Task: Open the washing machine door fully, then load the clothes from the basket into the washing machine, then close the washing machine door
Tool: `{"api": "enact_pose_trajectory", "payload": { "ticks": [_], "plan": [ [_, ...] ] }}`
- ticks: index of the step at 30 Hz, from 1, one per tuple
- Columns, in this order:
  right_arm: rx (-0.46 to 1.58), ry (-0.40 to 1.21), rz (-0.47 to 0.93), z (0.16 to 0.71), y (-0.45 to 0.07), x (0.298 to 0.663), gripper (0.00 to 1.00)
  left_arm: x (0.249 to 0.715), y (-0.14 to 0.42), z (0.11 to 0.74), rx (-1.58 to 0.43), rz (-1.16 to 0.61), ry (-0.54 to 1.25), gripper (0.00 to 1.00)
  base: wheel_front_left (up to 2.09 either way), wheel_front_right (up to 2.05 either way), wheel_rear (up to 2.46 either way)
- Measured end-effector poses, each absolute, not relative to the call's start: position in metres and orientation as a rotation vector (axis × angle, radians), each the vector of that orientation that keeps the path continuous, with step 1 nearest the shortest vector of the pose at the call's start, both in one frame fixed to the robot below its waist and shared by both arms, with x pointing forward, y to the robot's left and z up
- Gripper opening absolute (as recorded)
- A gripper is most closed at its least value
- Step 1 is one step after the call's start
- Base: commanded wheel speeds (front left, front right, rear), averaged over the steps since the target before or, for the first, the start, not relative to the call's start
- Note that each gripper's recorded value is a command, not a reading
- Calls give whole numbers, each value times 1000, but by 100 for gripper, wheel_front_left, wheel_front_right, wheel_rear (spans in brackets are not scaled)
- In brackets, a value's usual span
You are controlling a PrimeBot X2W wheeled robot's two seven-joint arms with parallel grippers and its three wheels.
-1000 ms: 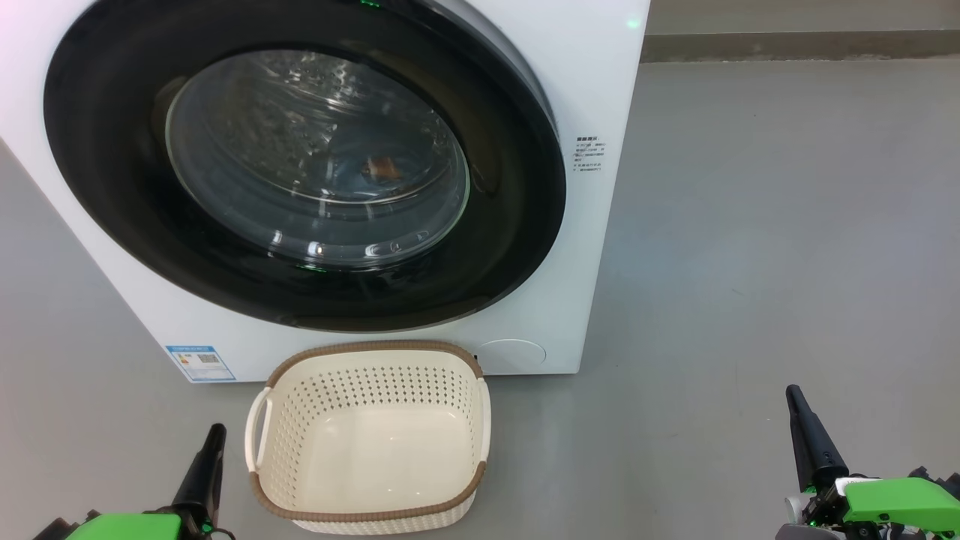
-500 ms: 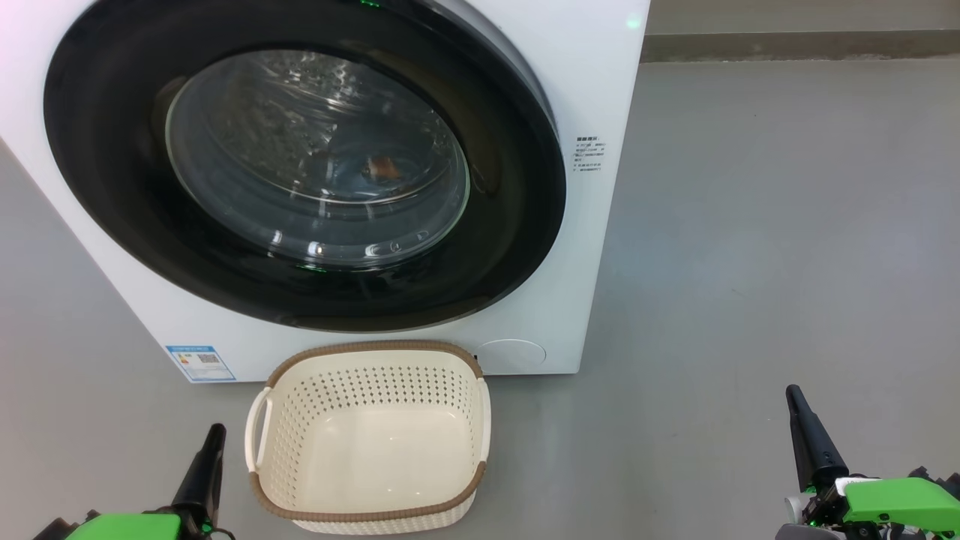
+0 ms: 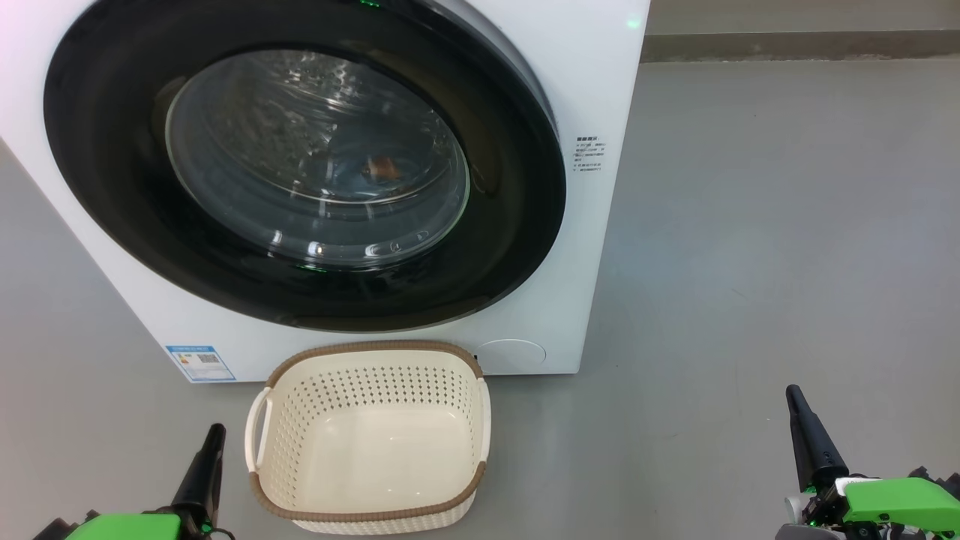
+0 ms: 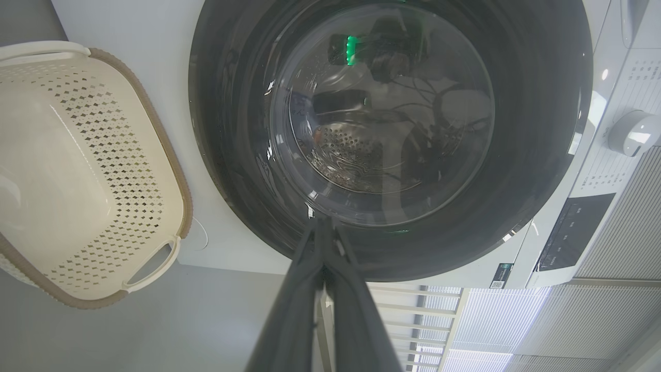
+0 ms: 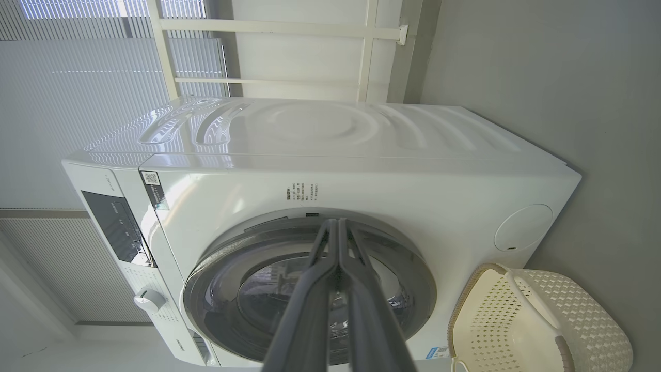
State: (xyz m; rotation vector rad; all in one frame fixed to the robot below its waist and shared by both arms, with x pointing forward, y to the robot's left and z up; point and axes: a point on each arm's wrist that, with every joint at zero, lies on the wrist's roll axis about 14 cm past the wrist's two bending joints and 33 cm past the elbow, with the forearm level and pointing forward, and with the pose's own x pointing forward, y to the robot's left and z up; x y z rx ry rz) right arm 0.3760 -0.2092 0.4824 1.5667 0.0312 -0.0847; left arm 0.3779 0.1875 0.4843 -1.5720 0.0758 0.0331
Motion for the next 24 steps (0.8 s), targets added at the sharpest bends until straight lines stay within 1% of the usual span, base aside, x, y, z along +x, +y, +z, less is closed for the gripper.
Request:
{"api": "enact_pose_trajectory", "payload": {
  "ticks": [24],
  "plan": [
    [1567,31,-85,482,-209,376,0,378,188,484,-1572,34,75,0,0,0,0]
  ]
}}
